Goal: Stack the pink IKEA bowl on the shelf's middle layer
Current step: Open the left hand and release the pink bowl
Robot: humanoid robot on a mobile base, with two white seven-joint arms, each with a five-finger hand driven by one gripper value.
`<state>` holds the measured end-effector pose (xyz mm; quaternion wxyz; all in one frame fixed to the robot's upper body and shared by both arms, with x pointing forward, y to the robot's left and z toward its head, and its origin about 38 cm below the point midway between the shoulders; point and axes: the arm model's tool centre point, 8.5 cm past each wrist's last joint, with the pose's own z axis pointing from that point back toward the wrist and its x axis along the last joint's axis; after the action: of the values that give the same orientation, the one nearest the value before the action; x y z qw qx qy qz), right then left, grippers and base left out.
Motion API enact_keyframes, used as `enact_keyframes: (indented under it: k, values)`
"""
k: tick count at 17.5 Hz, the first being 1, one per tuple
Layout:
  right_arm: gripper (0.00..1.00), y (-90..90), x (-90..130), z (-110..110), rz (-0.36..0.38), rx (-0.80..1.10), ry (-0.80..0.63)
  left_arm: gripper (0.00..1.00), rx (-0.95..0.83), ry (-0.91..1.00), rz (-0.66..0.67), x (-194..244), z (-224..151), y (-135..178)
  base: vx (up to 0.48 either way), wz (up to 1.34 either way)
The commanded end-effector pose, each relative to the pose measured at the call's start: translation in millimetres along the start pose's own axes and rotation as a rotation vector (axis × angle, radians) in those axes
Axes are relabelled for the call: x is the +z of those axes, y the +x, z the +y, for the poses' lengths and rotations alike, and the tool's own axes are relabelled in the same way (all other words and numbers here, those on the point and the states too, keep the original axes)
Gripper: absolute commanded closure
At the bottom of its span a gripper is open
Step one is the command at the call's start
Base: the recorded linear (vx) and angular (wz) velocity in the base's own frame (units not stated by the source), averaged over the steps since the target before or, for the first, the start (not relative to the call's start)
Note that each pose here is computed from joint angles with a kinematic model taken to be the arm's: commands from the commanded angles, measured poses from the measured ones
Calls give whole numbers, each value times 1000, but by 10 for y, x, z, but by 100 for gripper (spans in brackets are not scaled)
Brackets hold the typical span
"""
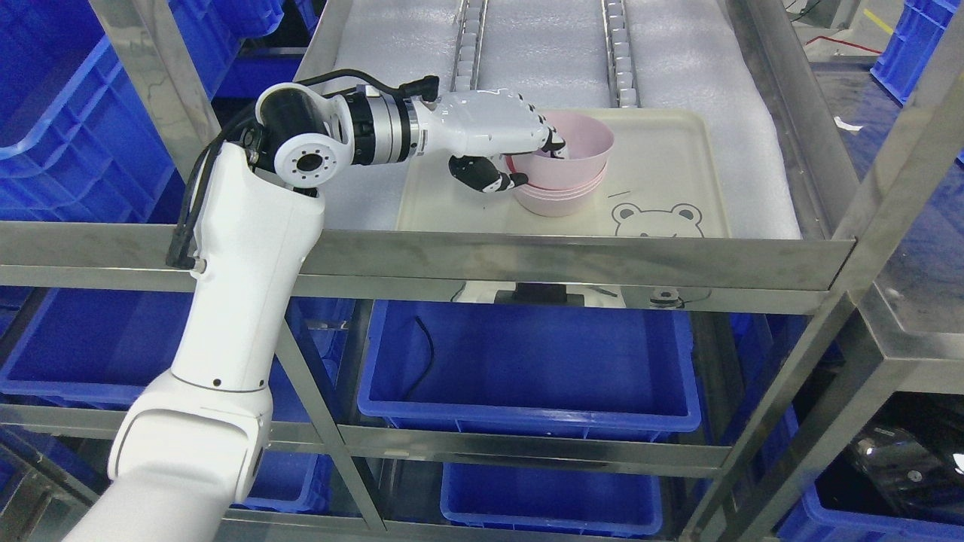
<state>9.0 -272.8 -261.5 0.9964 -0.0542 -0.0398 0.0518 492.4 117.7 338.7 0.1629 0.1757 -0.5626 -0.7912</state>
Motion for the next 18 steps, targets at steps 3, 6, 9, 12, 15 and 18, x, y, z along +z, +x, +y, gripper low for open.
enact_keyframes:
  k: [3, 6, 9, 12, 15, 18]
  values:
    - [0, -89, 3, -102, 6, 2, -17, 15, 140, 240, -46, 250, 217, -101, 0, 0]
    - [0, -89, 3, -102, 6, 2, -17, 12, 244, 416, -181, 372, 359, -56, 0, 0]
    - [0, -89, 3, -102, 6, 2, -17, 11, 408, 642, -353, 367, 497, 73, 0, 0]
    - [0, -89, 3, -102, 6, 2, -17, 11, 429, 523, -477, -53, 152, 584, 0, 0]
    - [0, -89, 3, -102, 6, 2, -17, 11, 506, 397, -634, -490, -489, 1438, 0, 0]
    - [0, -89, 3, -102, 6, 2, -17, 11, 499, 326, -692, -614, -978, 1855, -3, 29]
